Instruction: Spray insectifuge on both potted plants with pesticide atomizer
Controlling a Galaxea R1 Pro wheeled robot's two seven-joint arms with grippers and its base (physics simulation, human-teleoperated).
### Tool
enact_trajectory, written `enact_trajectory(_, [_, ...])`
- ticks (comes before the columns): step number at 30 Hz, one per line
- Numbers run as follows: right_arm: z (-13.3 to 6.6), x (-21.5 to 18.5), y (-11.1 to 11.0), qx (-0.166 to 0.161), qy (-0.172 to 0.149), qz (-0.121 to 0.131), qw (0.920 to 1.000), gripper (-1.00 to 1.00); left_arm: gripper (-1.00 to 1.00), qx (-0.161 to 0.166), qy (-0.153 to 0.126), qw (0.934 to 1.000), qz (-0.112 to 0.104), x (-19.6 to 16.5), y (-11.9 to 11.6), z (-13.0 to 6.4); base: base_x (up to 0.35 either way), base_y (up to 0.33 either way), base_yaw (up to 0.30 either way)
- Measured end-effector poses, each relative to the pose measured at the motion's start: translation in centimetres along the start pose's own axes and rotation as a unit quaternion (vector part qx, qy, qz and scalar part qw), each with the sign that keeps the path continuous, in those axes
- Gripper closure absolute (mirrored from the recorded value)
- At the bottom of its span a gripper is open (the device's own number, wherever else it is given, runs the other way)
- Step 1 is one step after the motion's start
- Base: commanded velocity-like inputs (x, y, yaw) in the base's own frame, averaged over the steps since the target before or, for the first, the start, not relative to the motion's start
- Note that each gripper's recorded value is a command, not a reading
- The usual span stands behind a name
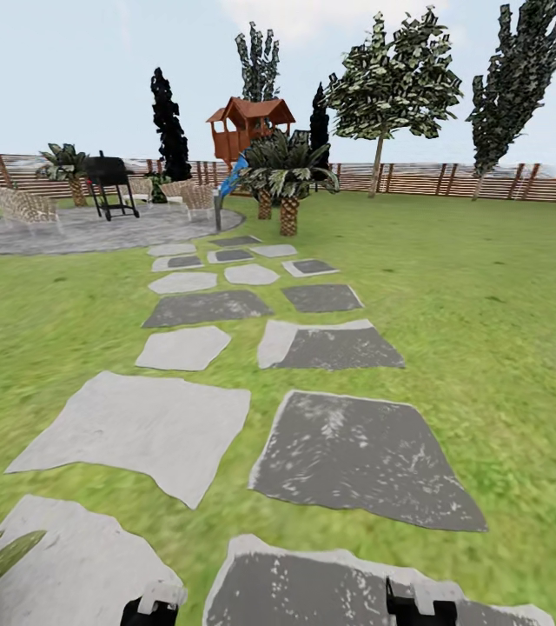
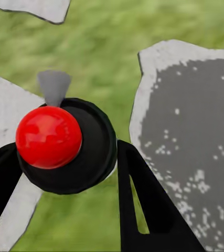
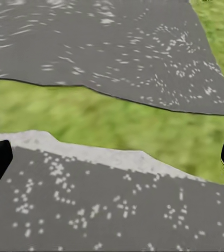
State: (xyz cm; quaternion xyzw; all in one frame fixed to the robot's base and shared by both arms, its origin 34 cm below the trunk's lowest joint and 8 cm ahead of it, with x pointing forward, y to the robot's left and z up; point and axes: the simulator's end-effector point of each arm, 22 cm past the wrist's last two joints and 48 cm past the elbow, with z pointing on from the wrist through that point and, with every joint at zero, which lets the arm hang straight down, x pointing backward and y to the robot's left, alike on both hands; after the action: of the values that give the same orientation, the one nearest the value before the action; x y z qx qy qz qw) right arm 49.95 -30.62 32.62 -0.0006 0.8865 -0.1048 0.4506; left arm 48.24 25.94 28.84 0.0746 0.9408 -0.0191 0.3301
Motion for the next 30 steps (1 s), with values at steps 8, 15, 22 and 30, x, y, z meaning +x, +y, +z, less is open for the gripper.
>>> enact_trajectory(8, [-0.01,-0.02,0.12,-0.003,-0.001,-0.001,1.0,-1.0,1.0,-0.001,0.001,1.0,0.0,0.09,0.22,-0.03,0.339,-0.034,0.0])
enact_trajectory(15, [-0.01,-0.02,0.11,-0.002,-0.001,-0.001,1.0,-1.0,1.0,-0.001,0.0,1.0,0.001,0.08,0.23,-0.04,0.34,0.0,0.152])
enact_trajectory(22, [-0.01,0.0,0.12,-0.002,0.0,-0.002,1.0,-1.0,1.0,-0.001,0.0,1.0,0.001,0.08,0.23,-0.04,0.34,0.0,0.273])
enact_trajectory(30, [-0.03,0.03,0.11,-0.002,0.0,-0.002,1.0,-1.0,1.0,-0.001,0.0,1.0,0.001,0.07,0.22,-0.03,0.34,0.0,0.099])
